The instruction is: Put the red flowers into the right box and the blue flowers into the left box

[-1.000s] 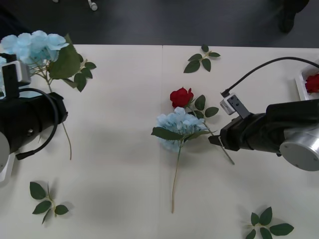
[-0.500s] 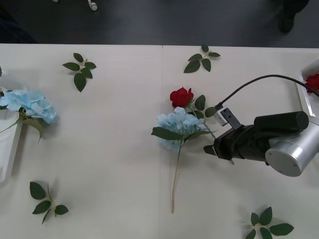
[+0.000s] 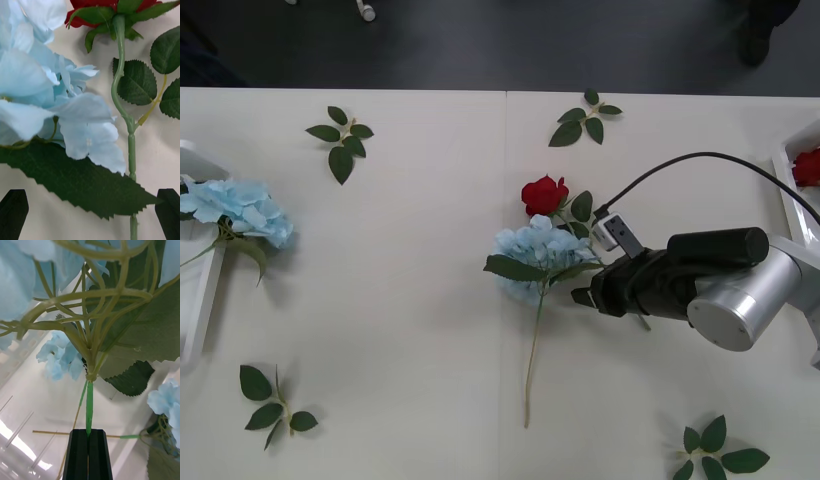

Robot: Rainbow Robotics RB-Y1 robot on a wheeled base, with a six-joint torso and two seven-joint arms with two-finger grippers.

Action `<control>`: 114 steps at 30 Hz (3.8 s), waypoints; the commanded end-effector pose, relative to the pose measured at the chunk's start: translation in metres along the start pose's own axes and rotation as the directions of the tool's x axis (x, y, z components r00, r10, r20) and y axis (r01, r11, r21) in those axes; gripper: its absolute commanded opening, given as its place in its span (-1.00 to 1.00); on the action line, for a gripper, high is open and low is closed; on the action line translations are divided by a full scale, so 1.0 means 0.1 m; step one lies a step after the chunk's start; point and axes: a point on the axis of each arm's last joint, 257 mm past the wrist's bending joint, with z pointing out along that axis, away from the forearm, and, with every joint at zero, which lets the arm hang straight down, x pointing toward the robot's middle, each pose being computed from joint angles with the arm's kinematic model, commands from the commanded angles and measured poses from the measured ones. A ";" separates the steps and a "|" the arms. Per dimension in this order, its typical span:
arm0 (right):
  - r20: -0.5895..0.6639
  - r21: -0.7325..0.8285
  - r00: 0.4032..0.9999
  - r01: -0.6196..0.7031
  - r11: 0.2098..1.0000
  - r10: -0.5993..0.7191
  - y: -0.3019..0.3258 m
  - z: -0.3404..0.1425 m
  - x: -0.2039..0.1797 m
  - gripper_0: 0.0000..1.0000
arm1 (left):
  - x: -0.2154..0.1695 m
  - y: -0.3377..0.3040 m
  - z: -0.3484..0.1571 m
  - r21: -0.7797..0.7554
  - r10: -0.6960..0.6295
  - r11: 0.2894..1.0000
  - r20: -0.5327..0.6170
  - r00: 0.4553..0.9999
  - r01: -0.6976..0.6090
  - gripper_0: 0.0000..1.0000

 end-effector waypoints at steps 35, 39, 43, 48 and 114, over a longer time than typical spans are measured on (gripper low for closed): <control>0.057 0.064 0.997 0.055 0.996 -0.059 -0.27 0.12 -0.30 -0.99 | 0.34 -0.26 -0.15 0.042 0.140 0.990 -0.086 0.986 -0.137 1.00; 0.055 0.067 0.997 0.049 0.997 -0.053 -0.29 0.11 -0.29 -1.00 | 0.47 -0.50 -0.34 0.089 0.187 0.980 -0.116 0.975 -0.178 1.00; 0.069 0.062 0.997 0.038 0.997 -0.042 -0.29 0.09 -0.37 -1.00 | 0.62 -0.89 -0.53 0.206 0.194 0.965 -0.142 0.971 -0.163 1.00; 0.099 0.053 0.995 0.025 0.998 -0.030 -0.26 -0.05 -0.55 -1.00 | 0.77 -1.41 -0.77 0.392 0.124 0.918 -0.134 0.983 -0.063 1.00; 0.148 0.129 0.989 -0.022 0.991 0.002 -0.59 -0.99 -1.08 1.00 | 1.59 -2.71 -2.09 0.665 0.595 -0.288 0.688 0.416 -0.689 1.00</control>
